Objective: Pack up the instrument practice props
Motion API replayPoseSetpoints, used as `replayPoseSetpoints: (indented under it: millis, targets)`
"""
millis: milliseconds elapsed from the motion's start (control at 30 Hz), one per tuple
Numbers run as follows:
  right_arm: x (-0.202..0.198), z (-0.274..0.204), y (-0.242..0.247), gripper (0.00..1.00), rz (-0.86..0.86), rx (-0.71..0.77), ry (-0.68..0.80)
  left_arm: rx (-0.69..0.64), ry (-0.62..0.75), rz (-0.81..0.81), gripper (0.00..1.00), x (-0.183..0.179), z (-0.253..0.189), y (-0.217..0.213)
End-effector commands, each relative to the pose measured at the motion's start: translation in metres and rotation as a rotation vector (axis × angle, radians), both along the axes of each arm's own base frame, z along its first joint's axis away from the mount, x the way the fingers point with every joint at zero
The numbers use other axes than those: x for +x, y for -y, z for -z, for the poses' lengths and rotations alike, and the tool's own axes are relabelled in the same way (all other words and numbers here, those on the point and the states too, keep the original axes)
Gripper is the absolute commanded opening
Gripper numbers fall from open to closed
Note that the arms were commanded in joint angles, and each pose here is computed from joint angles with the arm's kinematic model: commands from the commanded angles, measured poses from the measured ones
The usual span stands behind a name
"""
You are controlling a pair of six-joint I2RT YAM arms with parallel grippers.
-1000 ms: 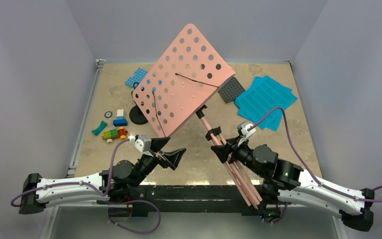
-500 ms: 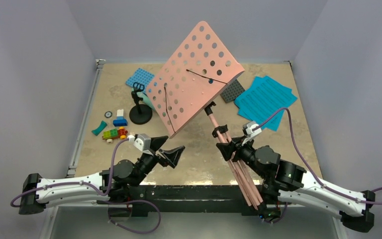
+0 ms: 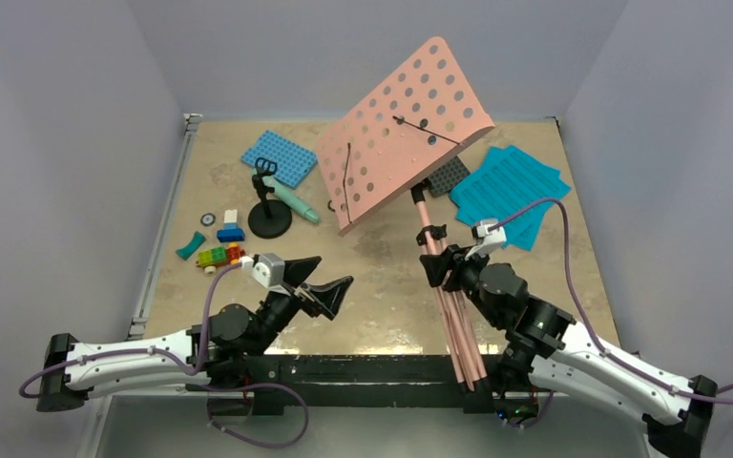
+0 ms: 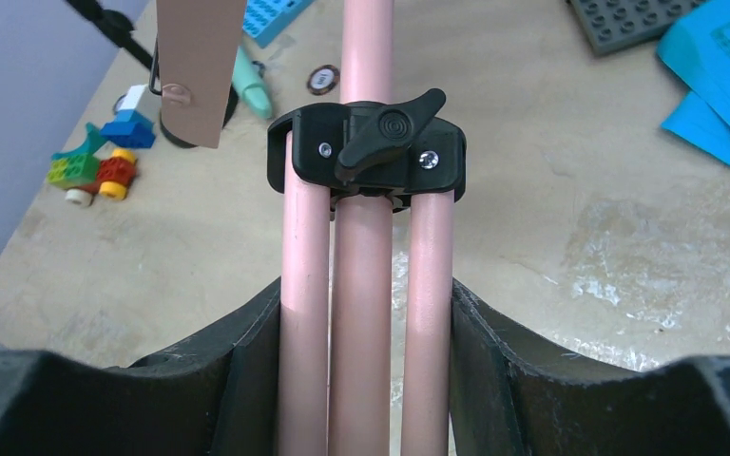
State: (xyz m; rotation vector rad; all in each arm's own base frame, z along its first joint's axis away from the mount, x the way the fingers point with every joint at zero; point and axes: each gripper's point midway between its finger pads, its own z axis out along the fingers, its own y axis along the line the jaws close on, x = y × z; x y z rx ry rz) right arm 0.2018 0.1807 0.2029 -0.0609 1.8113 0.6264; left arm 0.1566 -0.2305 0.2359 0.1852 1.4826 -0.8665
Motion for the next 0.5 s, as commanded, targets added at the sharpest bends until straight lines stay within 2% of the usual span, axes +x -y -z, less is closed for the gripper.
replayPoseSetpoints:
  millis: [0, 467]
  targets:
    - [0.018, -0.148, -0.005, 0.00, 0.030, 0.511, 0.252, -0.037, 0.001, -0.002, 1.00, -0.001, -0.016, -0.008]
    - [0.078, -0.113, -0.021, 0.00, 0.049, 0.526, 0.141, -0.029, -0.019, -0.040, 1.00, 0.001, -0.003, -0.020]
